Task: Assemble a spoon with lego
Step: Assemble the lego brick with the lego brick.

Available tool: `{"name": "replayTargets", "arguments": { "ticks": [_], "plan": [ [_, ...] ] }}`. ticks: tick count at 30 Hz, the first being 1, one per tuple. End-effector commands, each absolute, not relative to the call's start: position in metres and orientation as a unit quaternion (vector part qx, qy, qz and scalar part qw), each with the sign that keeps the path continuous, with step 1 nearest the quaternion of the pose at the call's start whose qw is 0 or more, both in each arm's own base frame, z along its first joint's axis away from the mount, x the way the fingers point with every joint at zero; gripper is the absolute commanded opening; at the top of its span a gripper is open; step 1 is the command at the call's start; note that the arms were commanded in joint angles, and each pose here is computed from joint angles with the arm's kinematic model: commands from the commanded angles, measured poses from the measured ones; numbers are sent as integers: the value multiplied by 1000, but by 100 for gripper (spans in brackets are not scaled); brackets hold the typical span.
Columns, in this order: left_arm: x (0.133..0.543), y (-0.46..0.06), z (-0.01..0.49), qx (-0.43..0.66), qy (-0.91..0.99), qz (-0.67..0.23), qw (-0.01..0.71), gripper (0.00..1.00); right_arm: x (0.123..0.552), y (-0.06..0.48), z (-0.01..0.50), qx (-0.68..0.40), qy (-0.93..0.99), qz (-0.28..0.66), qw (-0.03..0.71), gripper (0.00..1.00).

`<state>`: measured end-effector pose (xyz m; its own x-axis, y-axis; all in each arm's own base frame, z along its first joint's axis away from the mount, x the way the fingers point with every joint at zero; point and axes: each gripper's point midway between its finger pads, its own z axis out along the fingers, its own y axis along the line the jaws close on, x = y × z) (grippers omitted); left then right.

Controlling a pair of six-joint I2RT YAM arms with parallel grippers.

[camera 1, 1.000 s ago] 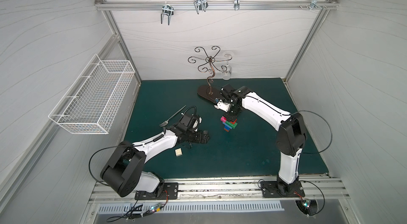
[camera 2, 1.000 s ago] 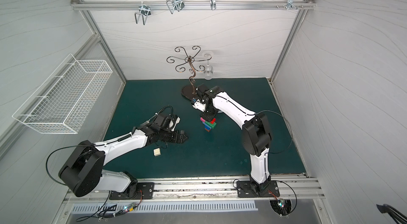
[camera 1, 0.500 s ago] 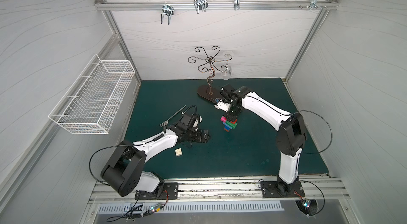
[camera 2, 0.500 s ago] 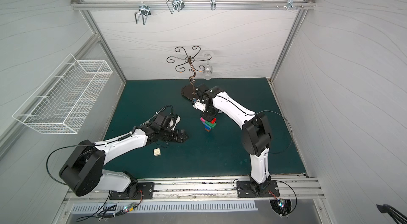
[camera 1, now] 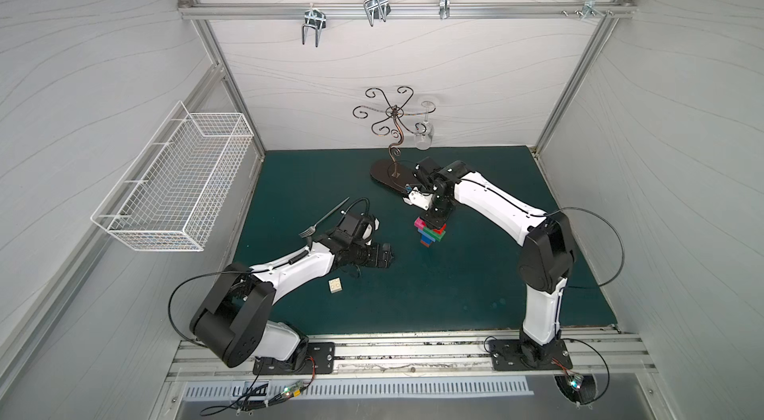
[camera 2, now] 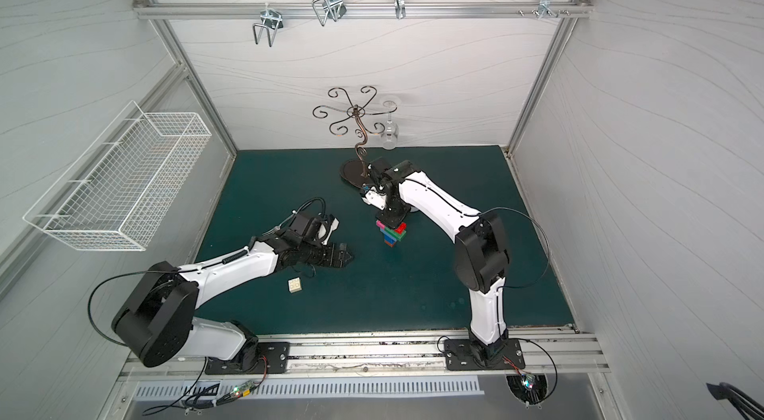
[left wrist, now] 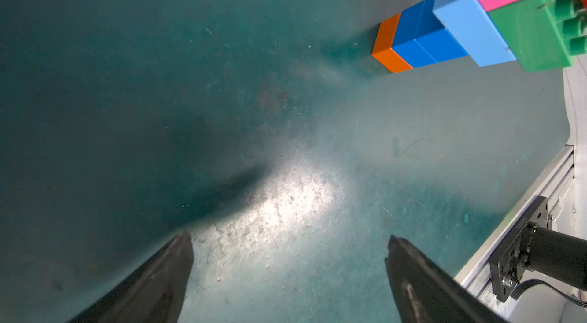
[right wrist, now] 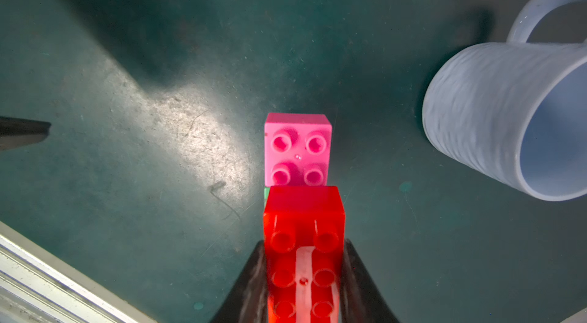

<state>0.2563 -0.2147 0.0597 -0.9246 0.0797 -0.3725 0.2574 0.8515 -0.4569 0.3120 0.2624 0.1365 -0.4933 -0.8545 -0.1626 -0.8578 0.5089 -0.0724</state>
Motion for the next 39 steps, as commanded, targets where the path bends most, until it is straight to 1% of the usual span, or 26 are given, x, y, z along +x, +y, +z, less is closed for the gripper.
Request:
{"name": "replayTargets", "arguments": {
  "ticks": [1,8,33,39],
  "plan": [
    [270,-223,73,103,939,-263,196,100,308,267,147,-492,866,21,90,10],
    [270,-222,72,103,940,-260,195,100,306,271,145,-493,866,25,84,10],
    [268,-220,67,104,943,-253,190,100,300,266,110,-492,869,17,40,10],
    [269,-220,68,105,943,-252,190,100,298,270,114,-486,872,31,41,10]
  ]
}}
